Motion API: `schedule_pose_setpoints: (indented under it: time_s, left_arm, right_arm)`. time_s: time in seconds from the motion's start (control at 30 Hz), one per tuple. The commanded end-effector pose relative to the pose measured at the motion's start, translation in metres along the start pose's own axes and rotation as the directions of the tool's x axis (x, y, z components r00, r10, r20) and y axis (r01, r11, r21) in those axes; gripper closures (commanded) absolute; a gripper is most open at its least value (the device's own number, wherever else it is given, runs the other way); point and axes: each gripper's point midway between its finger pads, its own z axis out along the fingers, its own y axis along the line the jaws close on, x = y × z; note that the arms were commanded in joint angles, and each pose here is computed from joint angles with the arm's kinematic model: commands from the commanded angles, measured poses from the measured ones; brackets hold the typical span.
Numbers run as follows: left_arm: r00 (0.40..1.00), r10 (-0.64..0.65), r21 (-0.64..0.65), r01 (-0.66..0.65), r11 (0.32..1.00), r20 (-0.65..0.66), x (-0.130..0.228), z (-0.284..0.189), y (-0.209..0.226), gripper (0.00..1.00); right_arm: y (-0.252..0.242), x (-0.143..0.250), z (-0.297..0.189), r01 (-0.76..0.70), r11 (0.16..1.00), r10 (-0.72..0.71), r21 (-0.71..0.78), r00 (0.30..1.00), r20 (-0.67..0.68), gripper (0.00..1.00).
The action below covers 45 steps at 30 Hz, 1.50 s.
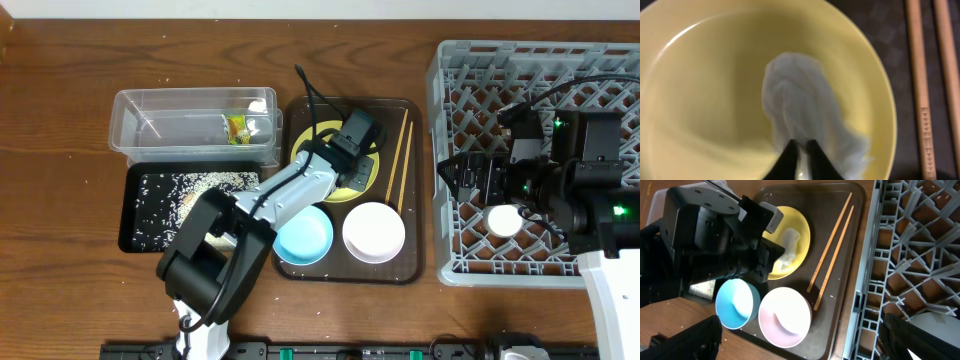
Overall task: Sort waste into correct bins and load items into the dishwasher rack
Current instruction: 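Pick the tissue off the yellow plate and drop it in the clear bin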
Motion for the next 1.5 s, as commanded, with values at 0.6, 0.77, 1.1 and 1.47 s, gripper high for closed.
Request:
schedule_pose_setpoints:
  time_s: [0.6, 0.77, 1.1, 1.47]
  left_arm:
    - [0.999, -0.019, -0.002, 0.018, 1.0, -0.03, 0.009, 0.013, 0.003, 0.35]
    - [0.998, -0.016, 0.059, 0.019, 0.998, -0.053, 0.013, 0.013, -0.008, 0.69]
    - [0.983, -0.131, 0.02, 0.129, 0.991, 0.125, -0.042, -0.084, 0.045, 0.94]
    - [0.917, -0.341, -0.154, 0.375, 0.914, 0.205, -0.044, -0.109, 0.179, 0.89]
  right_arm:
    - [0.004, 0.006, 0.001, 0.008, 1.0, -0.008, -0.017, 1.0, -0.023, 0.01]
    - [0.004, 0.006, 0.001, 0.008, 1.0, -0.008, -0.017, 1.0, -0.023, 0.01]
    - [0.005, 0.006, 0.001, 0.008, 1.0, -0.008, -0.017, 1.0, -0.023, 0.01]
    - [0.005, 0.006, 0.001, 0.008, 1.0, -0.008, -0.017, 1.0, -0.023, 0.01]
